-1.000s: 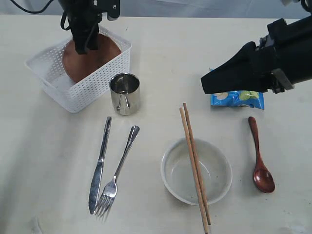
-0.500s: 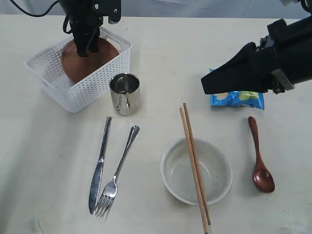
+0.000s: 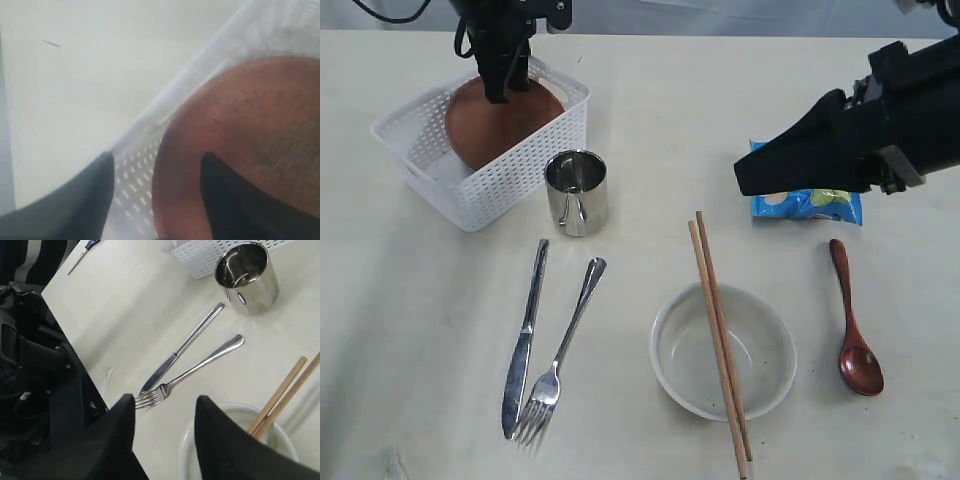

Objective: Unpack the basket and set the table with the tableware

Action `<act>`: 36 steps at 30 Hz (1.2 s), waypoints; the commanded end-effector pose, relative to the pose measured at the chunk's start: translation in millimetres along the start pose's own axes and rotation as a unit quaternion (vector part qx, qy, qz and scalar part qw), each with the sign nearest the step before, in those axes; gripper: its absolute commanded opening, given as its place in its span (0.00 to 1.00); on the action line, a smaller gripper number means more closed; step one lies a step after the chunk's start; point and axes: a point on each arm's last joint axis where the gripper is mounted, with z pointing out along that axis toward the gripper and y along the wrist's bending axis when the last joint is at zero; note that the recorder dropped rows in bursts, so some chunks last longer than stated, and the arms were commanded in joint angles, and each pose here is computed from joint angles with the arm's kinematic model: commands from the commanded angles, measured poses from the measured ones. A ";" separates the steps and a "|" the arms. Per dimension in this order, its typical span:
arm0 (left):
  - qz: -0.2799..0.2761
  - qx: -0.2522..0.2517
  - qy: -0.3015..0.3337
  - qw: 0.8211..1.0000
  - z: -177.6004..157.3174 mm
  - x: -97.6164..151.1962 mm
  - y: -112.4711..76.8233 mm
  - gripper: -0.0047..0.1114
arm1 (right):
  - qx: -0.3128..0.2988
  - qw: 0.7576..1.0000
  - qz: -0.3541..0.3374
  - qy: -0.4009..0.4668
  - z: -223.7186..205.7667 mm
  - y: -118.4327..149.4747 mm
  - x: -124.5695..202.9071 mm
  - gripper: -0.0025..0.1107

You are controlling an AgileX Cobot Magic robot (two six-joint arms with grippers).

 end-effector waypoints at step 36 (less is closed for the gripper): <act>-0.069 0.018 -0.010 0.997 -15.3 -2.3 -0.8 0.47 | 0.000 1.000 -0.013 -0.003 -1.5 2.4 -1.0 0.36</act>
